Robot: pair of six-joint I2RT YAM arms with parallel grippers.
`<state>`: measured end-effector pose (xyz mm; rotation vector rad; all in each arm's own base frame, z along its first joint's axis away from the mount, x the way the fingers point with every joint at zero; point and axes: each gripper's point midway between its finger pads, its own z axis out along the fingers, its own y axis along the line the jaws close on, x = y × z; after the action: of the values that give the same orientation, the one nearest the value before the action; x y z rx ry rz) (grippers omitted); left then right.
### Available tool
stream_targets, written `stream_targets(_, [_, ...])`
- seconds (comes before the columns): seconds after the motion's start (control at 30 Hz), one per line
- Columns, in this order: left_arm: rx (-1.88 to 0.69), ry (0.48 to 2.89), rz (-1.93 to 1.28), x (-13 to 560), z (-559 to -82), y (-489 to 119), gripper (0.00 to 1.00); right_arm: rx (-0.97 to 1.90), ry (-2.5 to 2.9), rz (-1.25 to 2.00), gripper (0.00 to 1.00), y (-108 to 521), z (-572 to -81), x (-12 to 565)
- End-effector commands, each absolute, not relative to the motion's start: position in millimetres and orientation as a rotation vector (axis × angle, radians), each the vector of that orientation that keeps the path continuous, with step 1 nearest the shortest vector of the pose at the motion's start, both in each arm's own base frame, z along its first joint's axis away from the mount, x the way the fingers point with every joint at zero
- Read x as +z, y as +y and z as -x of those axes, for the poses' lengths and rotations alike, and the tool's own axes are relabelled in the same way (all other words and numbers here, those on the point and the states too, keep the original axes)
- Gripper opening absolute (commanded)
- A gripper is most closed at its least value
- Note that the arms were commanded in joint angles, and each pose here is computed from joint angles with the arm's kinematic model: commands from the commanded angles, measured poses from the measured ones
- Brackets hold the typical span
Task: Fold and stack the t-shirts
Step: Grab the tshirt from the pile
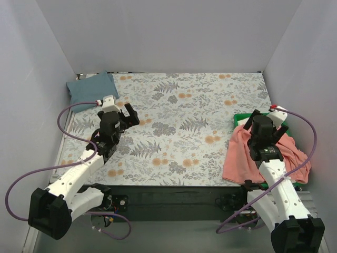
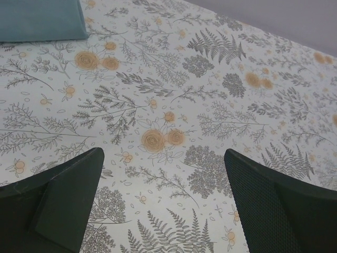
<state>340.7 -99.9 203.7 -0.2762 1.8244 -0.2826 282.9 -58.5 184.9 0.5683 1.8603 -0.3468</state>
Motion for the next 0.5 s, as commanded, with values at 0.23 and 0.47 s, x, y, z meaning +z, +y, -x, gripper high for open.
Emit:
stream_targets(0.23, [-0.185,1.825,0.320,199.0,-349.2,-85.9,0.98,-0.518,1.765,-0.923,0.98,-109.5,-249.6,157.2])
stream_targets(0.47, [-0.128,1.835,0.341,189.8,-351.6,-78.4,0.98,-0.539,1.851,-1.000,0.98,-116.9,-244.1,127.8])
